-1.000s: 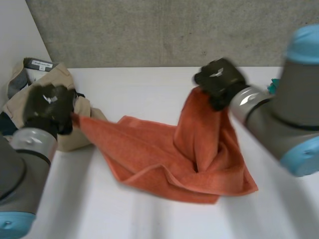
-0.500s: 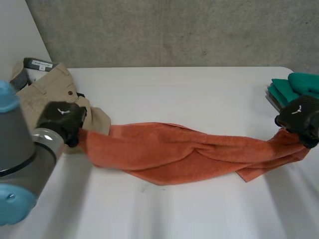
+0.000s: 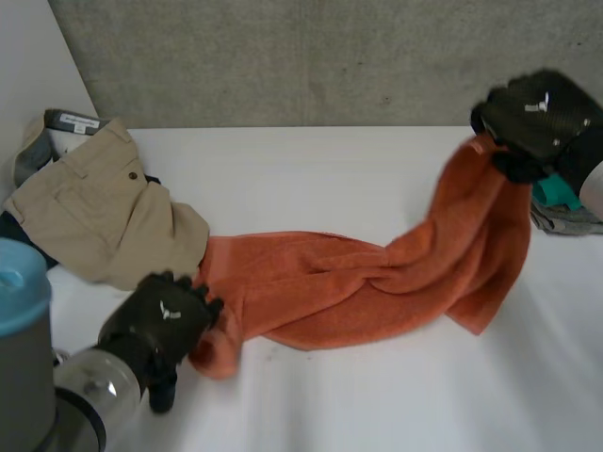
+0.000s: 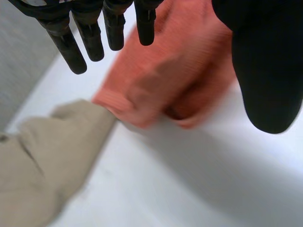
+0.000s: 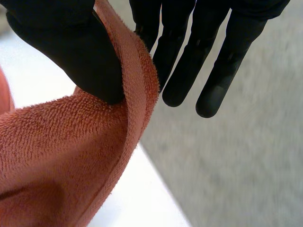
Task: Fold the laundry.
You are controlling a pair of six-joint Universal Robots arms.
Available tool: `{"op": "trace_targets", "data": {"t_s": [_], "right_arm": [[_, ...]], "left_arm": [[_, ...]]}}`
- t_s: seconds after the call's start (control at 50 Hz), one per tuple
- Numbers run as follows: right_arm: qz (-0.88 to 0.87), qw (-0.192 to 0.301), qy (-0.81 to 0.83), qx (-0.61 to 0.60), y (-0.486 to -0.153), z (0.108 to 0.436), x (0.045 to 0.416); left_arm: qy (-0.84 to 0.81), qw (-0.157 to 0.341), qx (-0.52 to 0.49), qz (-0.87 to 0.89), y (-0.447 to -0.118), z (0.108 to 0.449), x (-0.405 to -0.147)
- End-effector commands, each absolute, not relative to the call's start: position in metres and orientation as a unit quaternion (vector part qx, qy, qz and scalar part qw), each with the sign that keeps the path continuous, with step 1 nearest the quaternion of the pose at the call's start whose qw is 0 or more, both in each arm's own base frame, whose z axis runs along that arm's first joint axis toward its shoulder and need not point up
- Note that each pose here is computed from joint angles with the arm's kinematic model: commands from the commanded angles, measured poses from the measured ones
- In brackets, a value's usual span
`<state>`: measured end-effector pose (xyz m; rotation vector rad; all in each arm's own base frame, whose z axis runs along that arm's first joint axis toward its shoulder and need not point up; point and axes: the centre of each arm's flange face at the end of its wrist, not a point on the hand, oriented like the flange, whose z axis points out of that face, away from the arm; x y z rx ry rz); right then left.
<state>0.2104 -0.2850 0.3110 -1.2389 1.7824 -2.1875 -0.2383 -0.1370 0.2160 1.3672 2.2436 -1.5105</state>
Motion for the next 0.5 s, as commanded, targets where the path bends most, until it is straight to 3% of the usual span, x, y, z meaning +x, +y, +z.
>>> {"op": "trace_targets", "data": {"t_s": [0.02,0.12,0.22,0.36,0.5], "right_arm": [[-0.755,0.088,0.517,-0.393,-0.252,0.355,0.217],[-0.778,0.133,0.476,-0.388,-0.226,0.381,0.223],[-0.787,0.167,0.446,-0.391,-0.206,0.4,0.225],[-0.797,0.215,0.416,-0.381,-0.185,0.425,0.225],[-0.804,0.254,0.4,-0.36,-0.183,0.443,0.223]], "left_arm": [[0.687,0.088,0.382,-0.612,-0.206,0.262,-0.252],[0.654,0.066,0.339,-0.673,-0.256,0.262,-0.276],[0.642,-0.003,0.354,-0.68,-0.296,0.229,-0.308],[0.648,-0.084,0.405,-0.639,-0.315,0.171,-0.336],[0.673,-0.126,0.425,-0.592,-0.31,0.134,-0.345]]}}
